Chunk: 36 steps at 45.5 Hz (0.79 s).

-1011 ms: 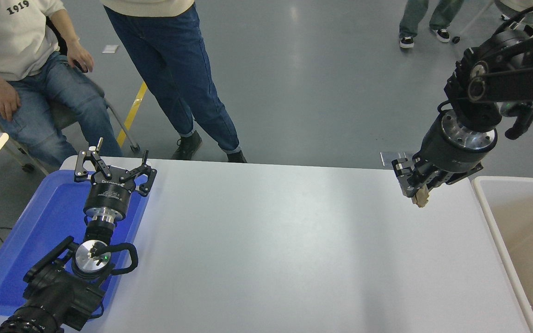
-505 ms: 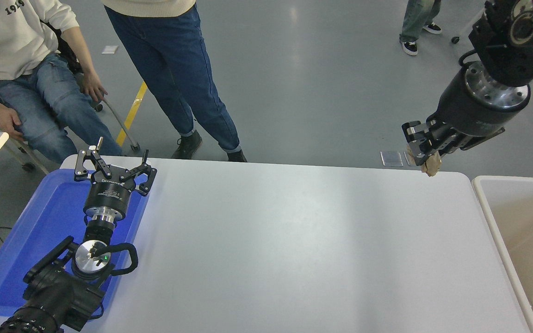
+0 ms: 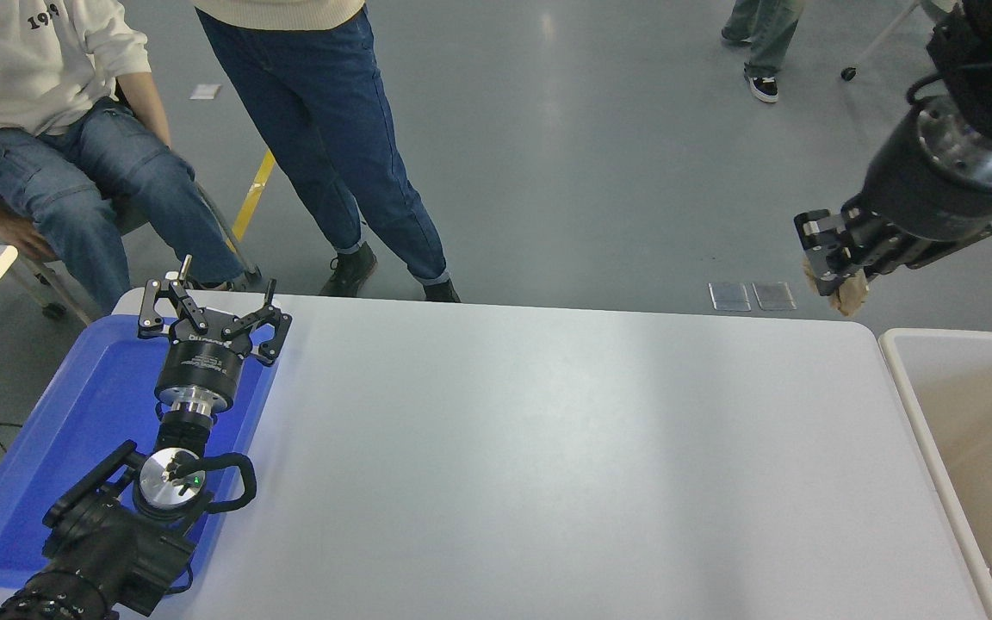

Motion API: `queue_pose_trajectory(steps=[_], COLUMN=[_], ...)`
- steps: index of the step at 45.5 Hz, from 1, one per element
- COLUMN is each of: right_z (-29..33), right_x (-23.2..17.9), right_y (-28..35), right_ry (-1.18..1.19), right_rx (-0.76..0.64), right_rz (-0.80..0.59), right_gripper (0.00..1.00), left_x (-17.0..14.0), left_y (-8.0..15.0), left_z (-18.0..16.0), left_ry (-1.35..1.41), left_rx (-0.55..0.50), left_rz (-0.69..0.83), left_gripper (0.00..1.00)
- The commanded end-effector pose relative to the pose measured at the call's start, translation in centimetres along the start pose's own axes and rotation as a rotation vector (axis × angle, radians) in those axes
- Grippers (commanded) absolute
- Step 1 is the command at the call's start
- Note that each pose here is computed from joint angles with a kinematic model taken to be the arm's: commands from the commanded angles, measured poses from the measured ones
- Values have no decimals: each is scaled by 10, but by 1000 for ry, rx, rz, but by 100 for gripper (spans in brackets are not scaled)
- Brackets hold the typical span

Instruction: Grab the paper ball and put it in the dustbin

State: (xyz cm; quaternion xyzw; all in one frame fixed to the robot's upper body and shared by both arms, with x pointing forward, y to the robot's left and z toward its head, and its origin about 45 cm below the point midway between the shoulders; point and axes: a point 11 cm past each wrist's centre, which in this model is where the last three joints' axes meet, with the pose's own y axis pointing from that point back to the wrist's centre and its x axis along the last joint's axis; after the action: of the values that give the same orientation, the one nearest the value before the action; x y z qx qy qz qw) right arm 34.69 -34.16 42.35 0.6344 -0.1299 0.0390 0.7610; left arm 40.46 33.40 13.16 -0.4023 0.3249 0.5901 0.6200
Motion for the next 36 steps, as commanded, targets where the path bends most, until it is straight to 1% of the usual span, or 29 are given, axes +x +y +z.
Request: queue_pose_trajectory(steps=[1,8,21,29,36], right_z=[78,119,191,215,228], right_x=[-22,-41,-80,-100,-104], right_y=[-10,-17,-37,-49,-52], right_ry=[-188,-270,-410,-480,-495], right_rx=[-51,-52,-106,-109,-133], right_rz=[-36,-47,-84,-102,-102], right_gripper=[0,0,0,0,0], left_x=[1,1,1,1,1], left_y=[1,1,1,1,1], left_z=[0,0,0,0,0], left_ry=[1,1,1,1,1], left_rx=[-3,-3,-3,-3,-3], left_rz=[2,2,2,2,2], left_gripper=[100,100,100,100,100])
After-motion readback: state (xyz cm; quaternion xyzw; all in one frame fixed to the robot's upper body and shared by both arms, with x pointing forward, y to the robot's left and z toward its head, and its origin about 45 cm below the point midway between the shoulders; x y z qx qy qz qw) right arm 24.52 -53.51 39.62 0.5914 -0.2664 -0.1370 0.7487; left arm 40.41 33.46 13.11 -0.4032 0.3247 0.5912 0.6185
